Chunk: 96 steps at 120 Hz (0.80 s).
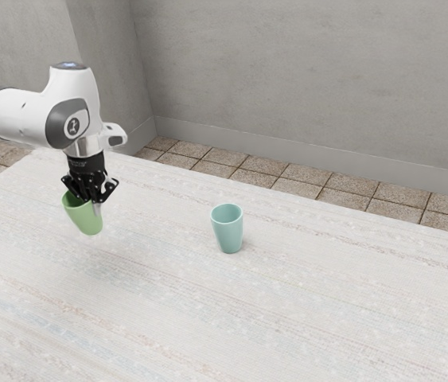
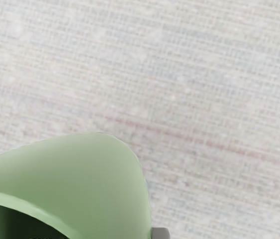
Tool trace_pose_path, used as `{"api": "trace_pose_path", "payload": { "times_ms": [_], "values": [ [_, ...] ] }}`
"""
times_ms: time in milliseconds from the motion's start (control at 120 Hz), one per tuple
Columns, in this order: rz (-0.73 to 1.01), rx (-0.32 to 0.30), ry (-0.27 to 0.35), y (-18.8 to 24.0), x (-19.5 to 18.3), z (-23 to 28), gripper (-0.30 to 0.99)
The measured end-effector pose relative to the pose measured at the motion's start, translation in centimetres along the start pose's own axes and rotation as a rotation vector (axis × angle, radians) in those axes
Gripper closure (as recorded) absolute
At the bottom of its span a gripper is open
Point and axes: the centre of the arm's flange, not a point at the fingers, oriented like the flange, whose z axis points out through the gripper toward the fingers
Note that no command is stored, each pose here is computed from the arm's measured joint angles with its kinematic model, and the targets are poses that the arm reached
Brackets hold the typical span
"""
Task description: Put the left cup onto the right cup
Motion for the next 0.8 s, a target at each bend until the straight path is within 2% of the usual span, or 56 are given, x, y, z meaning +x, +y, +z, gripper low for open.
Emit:
{"api": "trace_pose_path", "payload": {
  "times_ms": [192,500,800],
  "values": [
    [0.027,0.01,0.015,1.5,1.3,-2.6,0.78],
    [0.132,-0.004,0.002,8.7,2.4,-4.0,0.79],
    [0.193,-0.018,-0.002,13.7,3.0,-3.9,0.78]
  ]
}}
